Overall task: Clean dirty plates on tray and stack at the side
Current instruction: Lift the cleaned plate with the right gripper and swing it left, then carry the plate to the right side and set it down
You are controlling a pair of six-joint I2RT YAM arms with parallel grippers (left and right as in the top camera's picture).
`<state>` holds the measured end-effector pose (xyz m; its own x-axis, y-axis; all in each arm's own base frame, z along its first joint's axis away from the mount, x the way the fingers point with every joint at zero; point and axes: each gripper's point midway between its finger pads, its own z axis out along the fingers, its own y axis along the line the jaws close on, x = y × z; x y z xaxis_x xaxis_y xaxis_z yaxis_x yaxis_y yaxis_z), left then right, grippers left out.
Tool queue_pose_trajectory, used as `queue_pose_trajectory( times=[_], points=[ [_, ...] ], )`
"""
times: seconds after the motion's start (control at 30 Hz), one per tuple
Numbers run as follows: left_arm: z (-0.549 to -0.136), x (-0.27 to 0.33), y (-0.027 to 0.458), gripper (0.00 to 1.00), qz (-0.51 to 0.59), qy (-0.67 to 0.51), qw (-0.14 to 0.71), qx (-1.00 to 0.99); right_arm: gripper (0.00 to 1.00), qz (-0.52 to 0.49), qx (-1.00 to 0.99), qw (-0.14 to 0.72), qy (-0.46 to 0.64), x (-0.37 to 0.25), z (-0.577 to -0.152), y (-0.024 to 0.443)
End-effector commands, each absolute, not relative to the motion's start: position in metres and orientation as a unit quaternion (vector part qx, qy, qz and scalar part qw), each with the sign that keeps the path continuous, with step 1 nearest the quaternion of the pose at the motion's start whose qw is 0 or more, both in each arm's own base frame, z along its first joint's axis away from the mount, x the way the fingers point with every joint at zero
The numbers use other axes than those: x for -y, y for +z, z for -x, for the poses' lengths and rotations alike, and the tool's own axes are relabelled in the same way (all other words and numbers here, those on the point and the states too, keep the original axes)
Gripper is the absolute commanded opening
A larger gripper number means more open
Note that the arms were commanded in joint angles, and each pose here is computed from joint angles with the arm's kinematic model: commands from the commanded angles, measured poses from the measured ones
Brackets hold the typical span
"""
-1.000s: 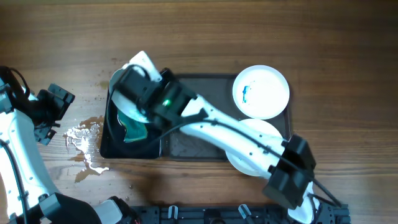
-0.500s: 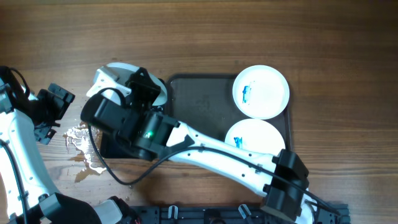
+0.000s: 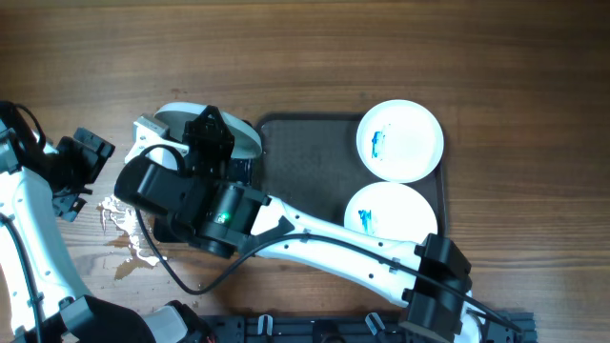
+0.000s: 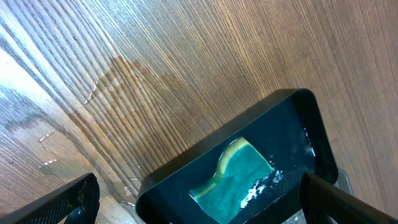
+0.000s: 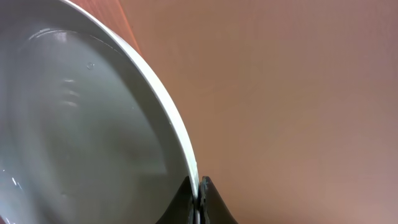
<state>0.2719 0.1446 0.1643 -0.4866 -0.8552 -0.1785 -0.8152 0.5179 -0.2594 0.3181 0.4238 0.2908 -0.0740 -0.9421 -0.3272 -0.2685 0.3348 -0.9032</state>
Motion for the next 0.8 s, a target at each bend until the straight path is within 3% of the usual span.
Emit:
queue_pose_trajectory(
  times=[0.0, 0.17, 0.23, 0.33, 0.47, 0.63, 0.77],
  points=[
    [-0.275, -0.146, 0.175, 1.0, 0.482, -0.074, 0.16, -0.858, 0.04, 0.437, -0.657, 0.513, -0.338, -0.421, -0.318, 0.306],
    [-0.275, -0.146, 0.175, 1.0, 0.482, -0.074, 0.16, -0.859, 0.04, 0.43, -0.679, 0.509, -0.309, -0.42, -0.316, 0.294],
    [-0.274, -0.146, 0.174, 1.0, 0.482, -0.074, 0.158, -0.859, 0.04, 0.43, -0.78, 0.432, -0.143, -0.425, -0.303, 0.232],
    [-0.275, -0.144, 0.175, 1.0, 0.481, -0.081, 0.158, -0.859, 0.04, 0.3, -0.9, 0.315, 0.035, -0.413, -0.304, 0.192],
    [-0.279, -0.136, 0.175, 1.0, 0.474, -0.097, 0.157, -0.861, 0.04, 0.174, -0.946, 0.256, 0.094, -0.363, -0.35, 0.19],
    [-0.294, -0.092, 0.151, 1.0, 0.413, -0.108, 0.111, -0.898, 0.04, -0.004, -0.97, 0.212, 0.12, -0.2, -0.423, 0.217],
    [-0.311, -0.042, 0.128, 1.0, 0.339, -0.114, 0.072, -0.931, 0.04, -0.143, -0.969, 0.166, 0.11, -0.041, -0.441, 0.199]
  ],
)
